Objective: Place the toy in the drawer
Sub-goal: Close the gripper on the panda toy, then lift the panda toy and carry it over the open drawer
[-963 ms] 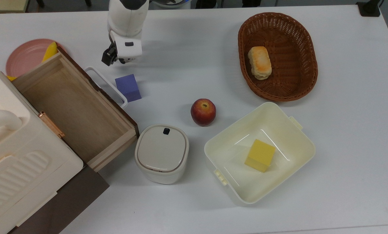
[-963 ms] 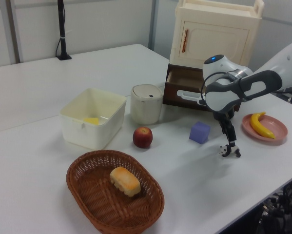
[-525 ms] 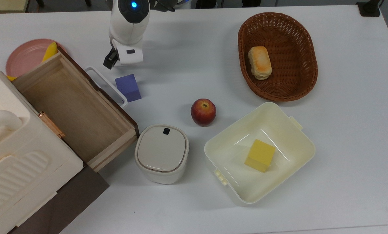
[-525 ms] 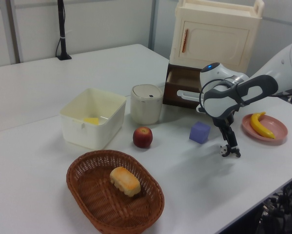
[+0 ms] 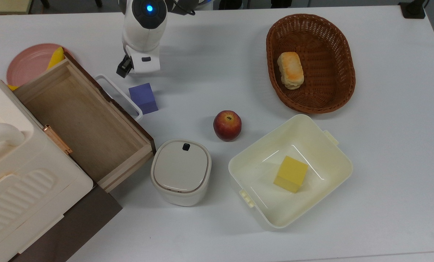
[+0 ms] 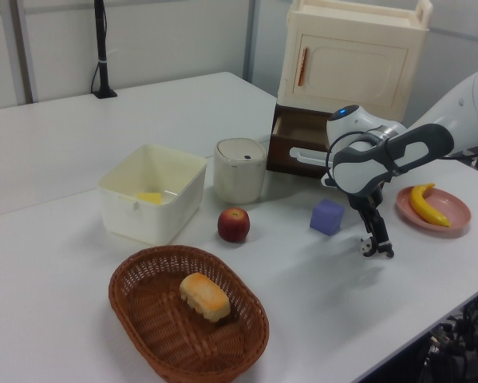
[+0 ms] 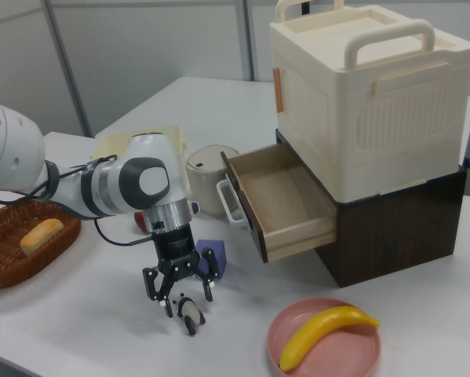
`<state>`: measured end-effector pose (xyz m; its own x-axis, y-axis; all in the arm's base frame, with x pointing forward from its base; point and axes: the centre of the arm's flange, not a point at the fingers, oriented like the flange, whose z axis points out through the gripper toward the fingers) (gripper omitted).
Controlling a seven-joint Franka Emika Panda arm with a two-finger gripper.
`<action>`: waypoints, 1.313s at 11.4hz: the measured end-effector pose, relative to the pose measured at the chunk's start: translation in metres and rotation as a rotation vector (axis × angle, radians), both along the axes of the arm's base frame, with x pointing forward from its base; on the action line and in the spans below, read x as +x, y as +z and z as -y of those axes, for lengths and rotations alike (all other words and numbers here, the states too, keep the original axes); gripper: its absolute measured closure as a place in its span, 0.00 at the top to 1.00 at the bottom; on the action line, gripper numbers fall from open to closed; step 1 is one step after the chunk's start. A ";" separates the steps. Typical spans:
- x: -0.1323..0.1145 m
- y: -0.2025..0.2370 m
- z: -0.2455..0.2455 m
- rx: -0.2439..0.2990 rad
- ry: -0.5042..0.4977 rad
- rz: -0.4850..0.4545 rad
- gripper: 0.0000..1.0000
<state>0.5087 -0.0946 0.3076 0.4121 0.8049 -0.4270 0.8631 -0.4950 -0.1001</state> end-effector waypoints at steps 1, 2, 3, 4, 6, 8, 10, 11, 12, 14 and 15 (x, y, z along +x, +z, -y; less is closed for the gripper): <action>0.000 -0.003 0.000 0.000 0.001 -0.005 0.90; 0.000 -0.005 0.000 0.001 0.002 -0.010 0.84; 0.000 -0.006 0.000 0.001 0.002 -0.012 0.67; 0.000 -0.006 0.000 0.001 0.002 -0.012 0.49; 0.000 -0.006 0.000 -0.001 0.004 -0.011 0.39; 0.001 -0.004 0.001 -0.002 0.004 -0.008 0.39; 0.005 -0.001 0.001 -0.003 0.004 0.002 0.39; 0.012 0.008 0.002 -0.006 0.004 0.023 0.39; 0.023 0.022 0.002 -0.008 -0.020 0.066 0.39; 0.053 0.064 -0.016 0.049 -0.143 0.202 0.39; 0.068 0.089 -0.029 0.081 -0.217 0.279 0.39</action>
<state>0.5770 -0.0660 0.3970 0.6685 0.7126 -0.2129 0.7387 -0.6695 0.0785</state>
